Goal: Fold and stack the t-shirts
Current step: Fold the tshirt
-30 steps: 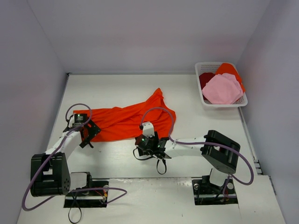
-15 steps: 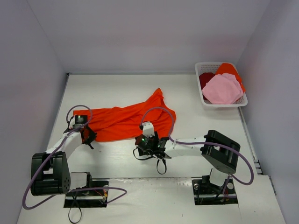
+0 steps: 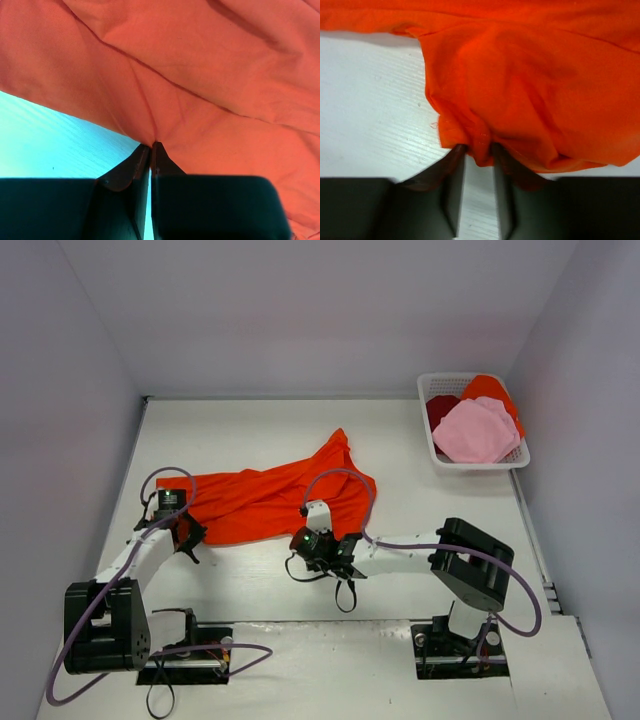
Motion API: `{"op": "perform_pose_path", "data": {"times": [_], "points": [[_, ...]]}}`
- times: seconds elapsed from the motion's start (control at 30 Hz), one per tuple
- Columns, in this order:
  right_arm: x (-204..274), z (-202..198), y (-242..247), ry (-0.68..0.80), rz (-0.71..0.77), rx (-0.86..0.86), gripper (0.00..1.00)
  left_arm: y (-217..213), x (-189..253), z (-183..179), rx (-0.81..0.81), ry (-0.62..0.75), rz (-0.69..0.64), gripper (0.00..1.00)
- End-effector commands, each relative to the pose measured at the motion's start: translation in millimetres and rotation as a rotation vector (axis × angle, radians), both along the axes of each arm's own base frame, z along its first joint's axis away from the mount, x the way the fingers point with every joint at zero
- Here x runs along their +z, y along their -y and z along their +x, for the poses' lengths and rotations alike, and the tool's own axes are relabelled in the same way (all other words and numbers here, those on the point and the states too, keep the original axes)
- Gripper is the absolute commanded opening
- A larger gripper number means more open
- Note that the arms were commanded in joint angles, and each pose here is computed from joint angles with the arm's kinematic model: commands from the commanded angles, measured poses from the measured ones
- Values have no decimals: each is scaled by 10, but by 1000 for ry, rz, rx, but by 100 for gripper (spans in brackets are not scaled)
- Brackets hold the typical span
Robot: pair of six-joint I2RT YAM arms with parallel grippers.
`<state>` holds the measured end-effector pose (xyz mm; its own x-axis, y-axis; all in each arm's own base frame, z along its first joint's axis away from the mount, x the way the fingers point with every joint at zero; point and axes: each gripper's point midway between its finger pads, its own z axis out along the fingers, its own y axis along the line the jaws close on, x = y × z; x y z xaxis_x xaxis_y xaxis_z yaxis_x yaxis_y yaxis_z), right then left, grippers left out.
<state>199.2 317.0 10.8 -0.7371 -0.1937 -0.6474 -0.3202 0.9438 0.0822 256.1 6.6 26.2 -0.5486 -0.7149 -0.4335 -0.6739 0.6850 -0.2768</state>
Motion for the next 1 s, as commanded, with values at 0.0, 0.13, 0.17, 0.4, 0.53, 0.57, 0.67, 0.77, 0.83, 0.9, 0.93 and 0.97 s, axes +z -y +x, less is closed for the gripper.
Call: {"op": "perform_pose_path", "data": {"times": [0.0, 0.13, 0.17, 0.4, 0.53, 0.57, 0.67, 0.77, 0.83, 0.9, 0.93, 0.97], "points": [[-128, -59, 83, -39, -27, -21, 20, -44, 80, 48, 2, 23, 18, 0], [-140, -66, 78, -42, -29, -19, 0, -43, 64, 39, 0, 18, 19, 0], [-134, -58, 81, -40, -28, -22, 0, -43, 67, 40, 0, 19, 20, 0], [-40, -38, 66, -26, -15, -20, 0, -73, 159, 66, 2, 40, 35, 0], [91, -1, 41, -5, -13, -12, 0, -98, 254, 112, 9, 59, 47, 0], [164, 34, 4, 11, -1, -13, 0, -101, 277, 119, 10, 62, 49, 0], [285, 77, 30, 28, -14, -10, 0, -110, 381, 183, 13, 84, 52, 0], [479, 160, 18, 61, -7, -10, 0, -108, 491, 254, 18, 108, 49, 0], [642, 217, -6, 83, 4, -9, 0, -101, 557, 293, 20, 124, 44, 0], [771, 291, 6, 107, 6, -10, 0, -99, 656, 348, 25, 150, 37, 0], [860, 324, -17, 119, 16, -12, 0, -89, 690, 369, 25, 160, 33, 0], [911, 368, -4, 128, 17, -18, 0, -87, 714, 379, 24, 165, 32, 0]]}}
